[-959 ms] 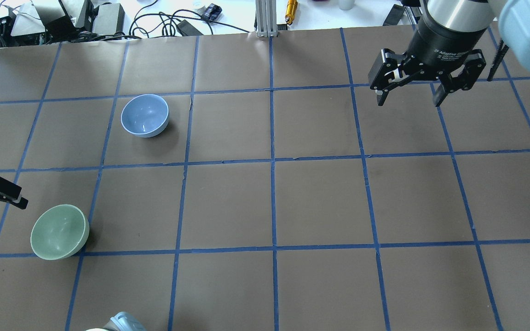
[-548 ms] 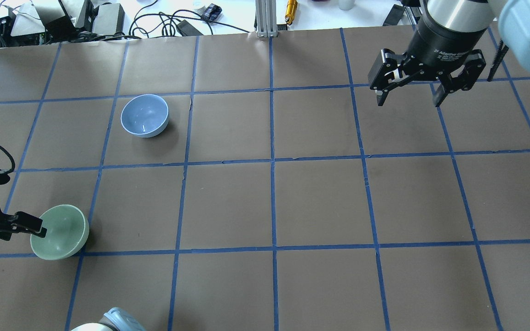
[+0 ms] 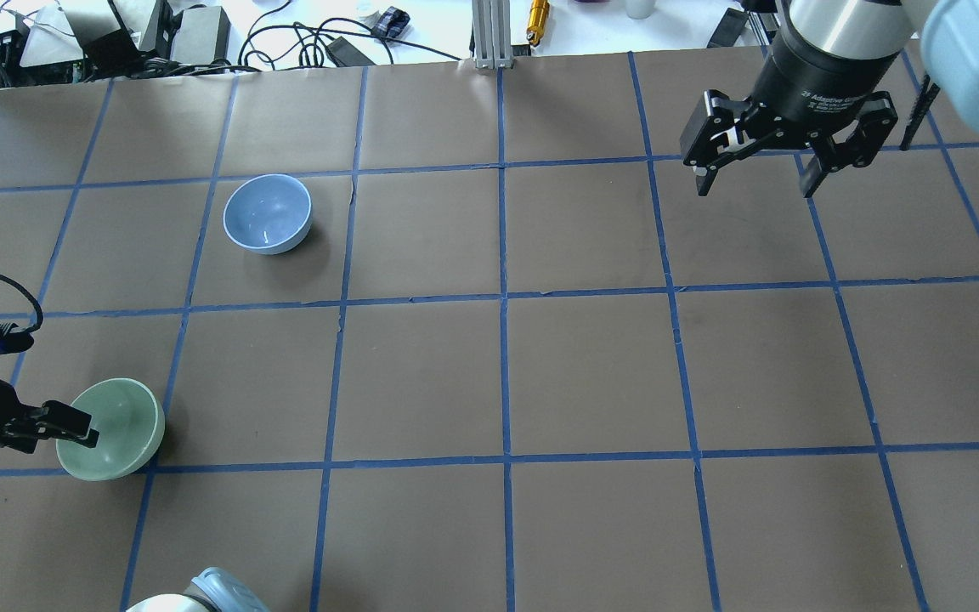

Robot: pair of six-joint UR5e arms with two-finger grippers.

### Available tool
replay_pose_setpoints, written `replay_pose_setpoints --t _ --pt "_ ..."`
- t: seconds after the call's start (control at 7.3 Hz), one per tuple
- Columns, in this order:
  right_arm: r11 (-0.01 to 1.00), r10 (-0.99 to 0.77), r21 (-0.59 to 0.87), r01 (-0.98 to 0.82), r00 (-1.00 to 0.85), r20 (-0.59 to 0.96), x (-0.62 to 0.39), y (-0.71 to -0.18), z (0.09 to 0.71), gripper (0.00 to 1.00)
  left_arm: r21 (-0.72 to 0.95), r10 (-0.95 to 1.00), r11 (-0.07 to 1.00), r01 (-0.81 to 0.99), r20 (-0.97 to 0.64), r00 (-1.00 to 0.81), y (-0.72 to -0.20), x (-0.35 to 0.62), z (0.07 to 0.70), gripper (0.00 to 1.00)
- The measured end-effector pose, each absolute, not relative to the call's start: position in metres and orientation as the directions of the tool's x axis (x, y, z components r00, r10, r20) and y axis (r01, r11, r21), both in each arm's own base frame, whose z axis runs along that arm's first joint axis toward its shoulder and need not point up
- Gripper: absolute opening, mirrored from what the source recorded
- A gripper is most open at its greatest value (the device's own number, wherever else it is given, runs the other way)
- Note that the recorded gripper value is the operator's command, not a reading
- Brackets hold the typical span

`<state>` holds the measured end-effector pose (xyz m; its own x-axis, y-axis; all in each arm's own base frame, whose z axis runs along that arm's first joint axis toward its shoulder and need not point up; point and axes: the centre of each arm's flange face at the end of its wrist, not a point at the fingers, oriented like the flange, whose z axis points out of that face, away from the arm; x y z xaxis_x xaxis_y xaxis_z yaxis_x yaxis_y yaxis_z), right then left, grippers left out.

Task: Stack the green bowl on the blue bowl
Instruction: 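Grasp the rim of the pale green bowl with the left gripper, then lift the green bowl and carry it over the light blue bowl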

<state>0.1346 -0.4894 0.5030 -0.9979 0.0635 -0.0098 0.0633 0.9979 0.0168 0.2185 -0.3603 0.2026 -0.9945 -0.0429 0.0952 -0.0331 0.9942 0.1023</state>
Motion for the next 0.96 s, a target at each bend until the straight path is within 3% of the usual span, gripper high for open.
replay_pose_setpoints --t 0.14,0.96 --pt "0.998 0.063 0.017 0.063 -0.998 -0.01 0.135 -0.489 0.503 1.0 0.103 -0.043 0.994 -0.034 0.093 -0.995 -0.361 0.22 0.203 0.0" --pt "0.998 0.063 0.017 0.063 -0.998 -0.01 0.135 -0.489 0.503 1.0 0.086 -0.074 0.994 -0.066 0.089 -0.993 -0.378 0.228 0.224 0.0"
